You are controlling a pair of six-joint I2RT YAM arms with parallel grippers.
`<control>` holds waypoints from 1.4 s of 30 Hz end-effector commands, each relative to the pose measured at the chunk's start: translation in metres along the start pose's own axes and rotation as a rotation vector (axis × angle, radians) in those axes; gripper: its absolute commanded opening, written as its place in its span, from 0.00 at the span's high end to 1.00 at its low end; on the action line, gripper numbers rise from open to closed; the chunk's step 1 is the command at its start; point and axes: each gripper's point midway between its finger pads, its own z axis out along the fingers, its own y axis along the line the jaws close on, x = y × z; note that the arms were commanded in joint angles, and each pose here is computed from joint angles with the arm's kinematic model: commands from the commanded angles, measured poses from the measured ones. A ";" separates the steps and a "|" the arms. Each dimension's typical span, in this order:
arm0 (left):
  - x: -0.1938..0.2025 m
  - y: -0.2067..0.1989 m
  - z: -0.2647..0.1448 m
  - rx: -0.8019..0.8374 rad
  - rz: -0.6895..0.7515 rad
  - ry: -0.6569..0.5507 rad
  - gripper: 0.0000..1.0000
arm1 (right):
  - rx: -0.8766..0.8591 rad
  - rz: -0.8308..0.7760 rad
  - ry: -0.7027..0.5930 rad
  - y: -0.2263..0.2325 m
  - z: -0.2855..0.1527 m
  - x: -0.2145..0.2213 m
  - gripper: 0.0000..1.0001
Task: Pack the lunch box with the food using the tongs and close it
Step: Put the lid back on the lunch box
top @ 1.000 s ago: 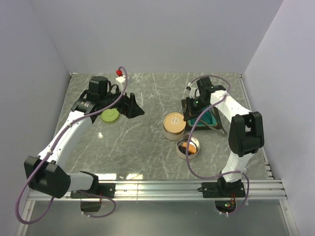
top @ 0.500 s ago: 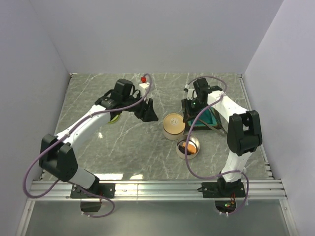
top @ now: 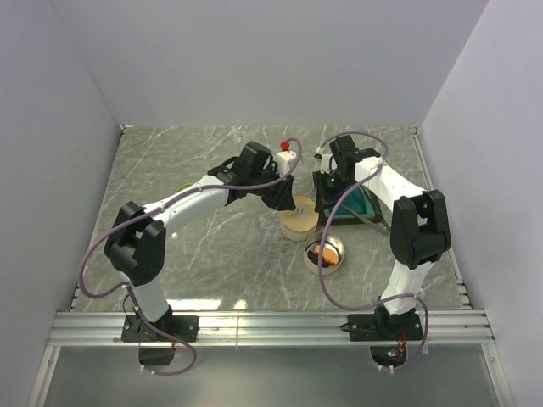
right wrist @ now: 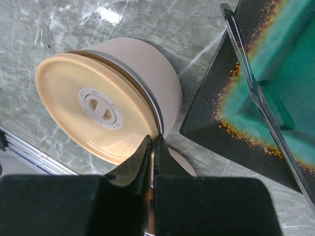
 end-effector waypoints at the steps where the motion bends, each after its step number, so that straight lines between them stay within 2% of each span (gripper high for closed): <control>1: -0.028 0.003 0.012 -0.033 0.021 -0.071 0.75 | 0.056 -0.013 0.027 -0.012 0.008 0.004 1.00; 11: -0.027 0.022 0.051 -0.050 -0.041 -0.040 0.84 | 0.052 -0.017 0.051 -0.012 0.011 0.008 1.00; 20: 0.020 0.035 0.065 -0.078 -0.128 0.089 0.91 | 0.063 -0.015 0.060 -0.014 0.010 0.010 0.99; 26: 0.052 0.033 0.068 -0.056 -0.183 0.169 0.95 | 0.074 -0.014 0.063 -0.016 0.009 0.011 0.86; 30: 0.060 0.032 0.072 -0.032 -0.201 0.198 0.97 | 0.074 -0.019 0.045 -0.014 0.005 0.008 0.80; 32: 0.059 0.032 0.073 -0.028 -0.201 0.200 0.98 | 0.075 -0.022 0.015 -0.014 -0.002 0.000 0.75; 36: 0.063 0.028 0.073 -0.003 -0.211 0.210 0.98 | 0.072 -0.035 -0.089 -0.010 -0.017 -0.021 0.73; 42: 0.066 0.023 0.071 0.021 -0.210 0.218 0.98 | 0.042 -0.068 -0.216 0.001 -0.030 -0.044 0.64</control>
